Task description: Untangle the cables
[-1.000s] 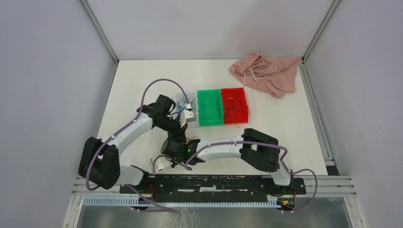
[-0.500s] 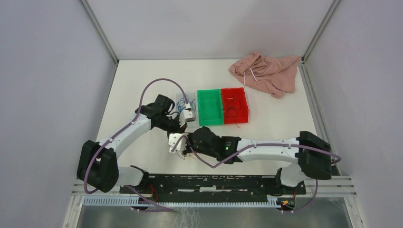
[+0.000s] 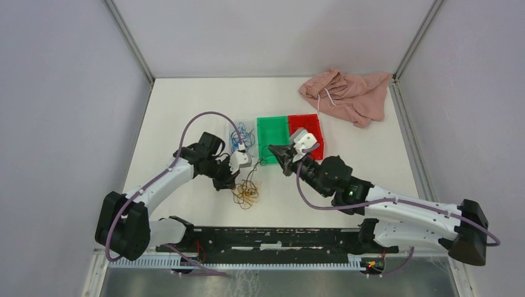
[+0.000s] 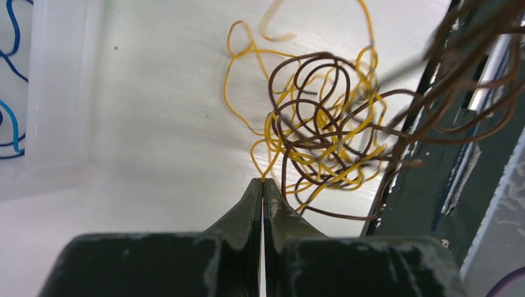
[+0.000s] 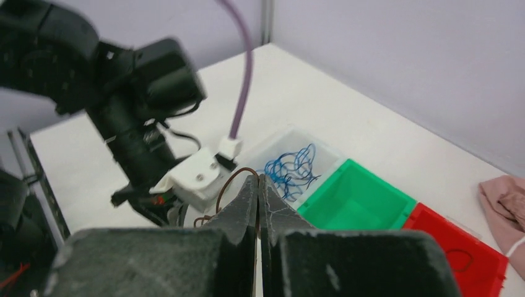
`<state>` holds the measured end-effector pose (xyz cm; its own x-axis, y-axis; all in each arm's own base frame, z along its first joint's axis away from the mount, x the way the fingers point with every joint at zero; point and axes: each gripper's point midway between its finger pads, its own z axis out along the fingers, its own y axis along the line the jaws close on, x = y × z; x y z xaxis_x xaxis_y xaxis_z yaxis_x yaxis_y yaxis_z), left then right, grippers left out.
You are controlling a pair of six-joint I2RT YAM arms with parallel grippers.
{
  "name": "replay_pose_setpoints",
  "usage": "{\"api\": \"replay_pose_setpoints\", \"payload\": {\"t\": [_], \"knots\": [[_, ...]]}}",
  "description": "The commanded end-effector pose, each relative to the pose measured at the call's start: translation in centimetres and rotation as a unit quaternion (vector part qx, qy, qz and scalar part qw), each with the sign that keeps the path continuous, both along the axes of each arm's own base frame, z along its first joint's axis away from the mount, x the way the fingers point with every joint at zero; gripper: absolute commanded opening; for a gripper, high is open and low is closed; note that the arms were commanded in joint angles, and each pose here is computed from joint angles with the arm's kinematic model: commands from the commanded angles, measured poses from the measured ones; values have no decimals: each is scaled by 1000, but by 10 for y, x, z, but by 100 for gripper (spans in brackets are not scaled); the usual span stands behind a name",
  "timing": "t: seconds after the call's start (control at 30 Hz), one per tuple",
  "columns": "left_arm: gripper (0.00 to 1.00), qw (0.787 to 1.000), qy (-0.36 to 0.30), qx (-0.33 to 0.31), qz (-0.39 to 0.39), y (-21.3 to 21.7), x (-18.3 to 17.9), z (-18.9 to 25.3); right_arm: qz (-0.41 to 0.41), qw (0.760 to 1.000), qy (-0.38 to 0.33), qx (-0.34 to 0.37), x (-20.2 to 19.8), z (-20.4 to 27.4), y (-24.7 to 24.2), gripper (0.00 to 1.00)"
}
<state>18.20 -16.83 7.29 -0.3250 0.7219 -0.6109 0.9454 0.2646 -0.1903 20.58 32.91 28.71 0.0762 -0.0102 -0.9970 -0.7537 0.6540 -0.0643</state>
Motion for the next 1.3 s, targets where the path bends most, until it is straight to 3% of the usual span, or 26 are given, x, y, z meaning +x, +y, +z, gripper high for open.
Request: {"api": "replay_pose_setpoints", "payload": {"t": [0.0,0.17,0.4,0.47,0.5,0.6,0.7,0.8,1.07,1.27], "knots": [[3,997,-72,40,-7,16,13,-8,-62,993,-4,101,10,57,-40,0],[3,988,-123,98,-7,41,20,-21,-113,985,-24,127,16,91,-82,0],[6,976,-180,124,9,55,32,-17,-99,985,-36,133,7,134,-98,0],[19,975,-187,123,7,55,31,-10,-78,989,-29,122,2,138,-91,0],[31,975,-186,121,4,56,29,-7,-67,991,-25,114,0,138,-88,0],[77,978,-181,103,-14,51,19,8,-30,996,-7,89,-6,130,-72,0],[95,978,-195,69,-36,42,11,38,-4,998,15,68,-10,114,-58,0],[99,977,-196,47,-69,38,-3,63,20,998,32,49,-12,98,-44,0],[99,974,-206,12,-97,31,-18,97,48,997,65,6,-9,64,-16,0],[95,952,-255,-170,3,-22,14,188,77,993,84,19,-15,64,-1,0]]}}
